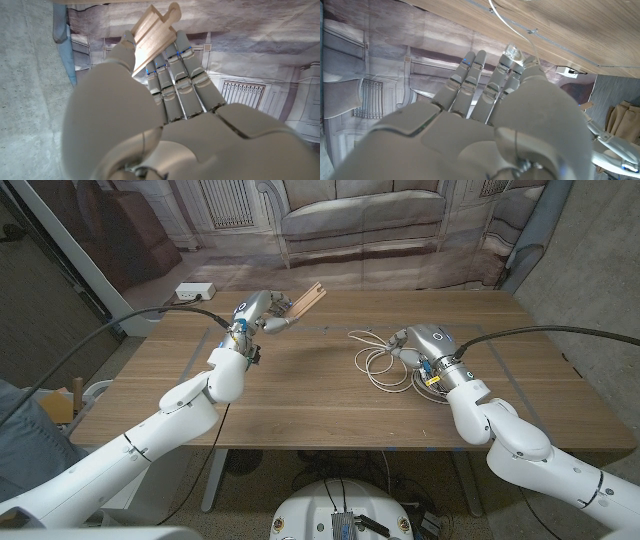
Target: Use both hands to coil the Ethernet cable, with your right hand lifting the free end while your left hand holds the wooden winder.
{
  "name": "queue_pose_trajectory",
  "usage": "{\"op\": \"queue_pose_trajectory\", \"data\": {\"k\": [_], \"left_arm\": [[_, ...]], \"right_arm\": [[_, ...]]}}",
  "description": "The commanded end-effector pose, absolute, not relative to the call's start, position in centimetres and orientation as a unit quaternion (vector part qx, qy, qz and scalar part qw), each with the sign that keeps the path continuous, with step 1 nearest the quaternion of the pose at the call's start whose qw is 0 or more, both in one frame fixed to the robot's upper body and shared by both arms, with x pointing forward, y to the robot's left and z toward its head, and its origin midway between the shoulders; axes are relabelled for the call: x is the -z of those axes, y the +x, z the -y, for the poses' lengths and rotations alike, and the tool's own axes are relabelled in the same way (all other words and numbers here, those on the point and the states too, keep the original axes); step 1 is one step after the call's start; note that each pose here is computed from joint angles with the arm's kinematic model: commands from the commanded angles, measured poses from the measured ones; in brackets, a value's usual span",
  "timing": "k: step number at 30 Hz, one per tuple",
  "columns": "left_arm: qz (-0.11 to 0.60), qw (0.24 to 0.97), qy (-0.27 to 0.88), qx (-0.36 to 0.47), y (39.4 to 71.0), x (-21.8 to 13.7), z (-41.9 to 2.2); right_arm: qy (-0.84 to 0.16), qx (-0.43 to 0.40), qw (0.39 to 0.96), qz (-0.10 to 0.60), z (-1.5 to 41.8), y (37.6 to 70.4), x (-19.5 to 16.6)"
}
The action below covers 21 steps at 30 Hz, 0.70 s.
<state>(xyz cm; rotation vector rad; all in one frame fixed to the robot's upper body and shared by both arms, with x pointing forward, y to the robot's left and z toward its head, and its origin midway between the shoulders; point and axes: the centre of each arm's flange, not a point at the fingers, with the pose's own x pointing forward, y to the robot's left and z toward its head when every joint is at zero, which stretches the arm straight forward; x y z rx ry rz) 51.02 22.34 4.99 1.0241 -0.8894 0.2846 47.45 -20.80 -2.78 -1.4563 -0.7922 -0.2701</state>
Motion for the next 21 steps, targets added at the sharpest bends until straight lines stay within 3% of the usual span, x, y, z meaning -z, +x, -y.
{"op": "queue_pose_trajectory", "data": {"k": [1, 21], "left_arm": [[0.426, 0.743, 0.504, -0.114, 51.3, -7.8, -19.7], [0.458, 0.706, 0.538, -0.057, 53.3, -11.4, -13.6]], "right_arm": [[-0.656, 0.1, 0.655, 0.361, 19.8, 45.8, 1.9], [-0.604, 0.088, 0.659, 0.44, 18.7, 41.4, -0.9]]}}
